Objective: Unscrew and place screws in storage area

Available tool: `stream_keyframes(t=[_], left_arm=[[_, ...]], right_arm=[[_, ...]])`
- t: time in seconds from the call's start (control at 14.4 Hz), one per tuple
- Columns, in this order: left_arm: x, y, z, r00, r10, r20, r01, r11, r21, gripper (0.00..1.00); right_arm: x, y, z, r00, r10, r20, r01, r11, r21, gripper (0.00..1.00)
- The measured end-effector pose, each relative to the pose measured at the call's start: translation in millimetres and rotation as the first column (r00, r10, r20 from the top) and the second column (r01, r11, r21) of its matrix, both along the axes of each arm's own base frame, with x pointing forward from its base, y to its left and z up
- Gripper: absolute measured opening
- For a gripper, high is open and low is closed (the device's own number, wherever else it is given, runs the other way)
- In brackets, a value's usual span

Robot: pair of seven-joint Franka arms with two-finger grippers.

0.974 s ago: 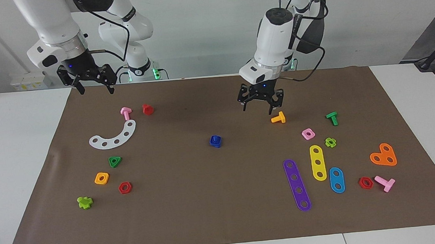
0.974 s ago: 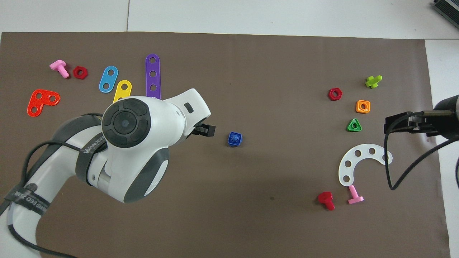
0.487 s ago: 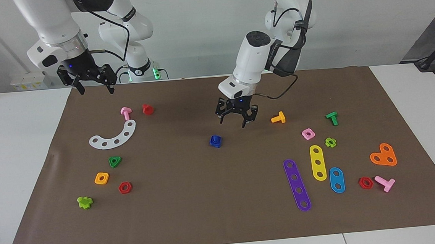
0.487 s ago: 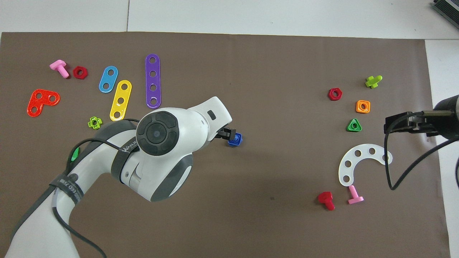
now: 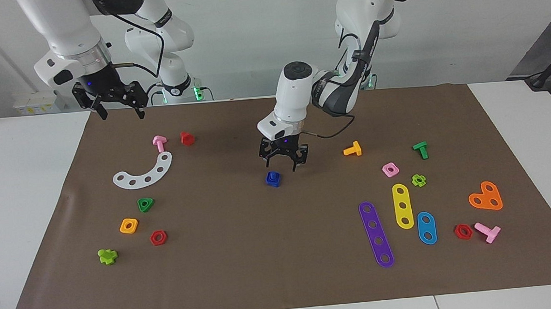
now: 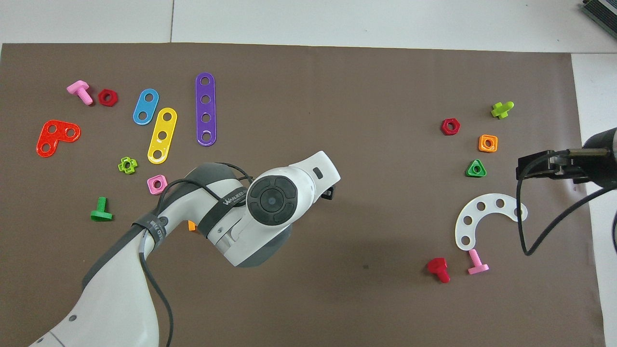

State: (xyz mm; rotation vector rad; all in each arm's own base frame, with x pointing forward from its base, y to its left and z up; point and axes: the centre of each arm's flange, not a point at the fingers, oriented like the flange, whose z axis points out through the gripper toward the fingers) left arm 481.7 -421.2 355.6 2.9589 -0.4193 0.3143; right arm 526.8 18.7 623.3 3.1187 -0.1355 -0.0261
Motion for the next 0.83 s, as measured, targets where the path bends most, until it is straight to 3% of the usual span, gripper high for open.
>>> stream_keyframes(t=[0.35, 0.63, 0.7, 0.83], left_arm=[[-17.8, -23.7, -29.3, 0.999, -0.038, -0.028, 0.038, 0.999, -0.004, 0.89], [-17.7, -24.4, -42.8, 0.998, -0.037, -0.046, 0.037, 0.999, -0.005, 0.82], [-17.4, -24.1, -44.3, 0.998, -0.036, -0.048, 0.036, 0.999, -0.005, 0.73], [-16.9, -23.6, -46.3, 0.998, -0.035, -0.051, 0.035, 0.999, -0.005, 0.69]], right_arm=[[0.0, 0.0, 0.0, 1.0, 0.0, 0.0, 0.0, 1.0, 0.0, 1.0], [0.0, 0.0, 0.0, 1.0, 0.0, 0.0, 0.0, 1.0, 0.0, 1.0], [0.0, 0.0, 0.0, 1.0, 0.0, 0.0, 0.0, 1.0, 0.0, 1.0], [0.0, 0.0, 0.0, 1.0, 0.0, 0.0, 0.0, 1.0, 0.0, 1.0]])
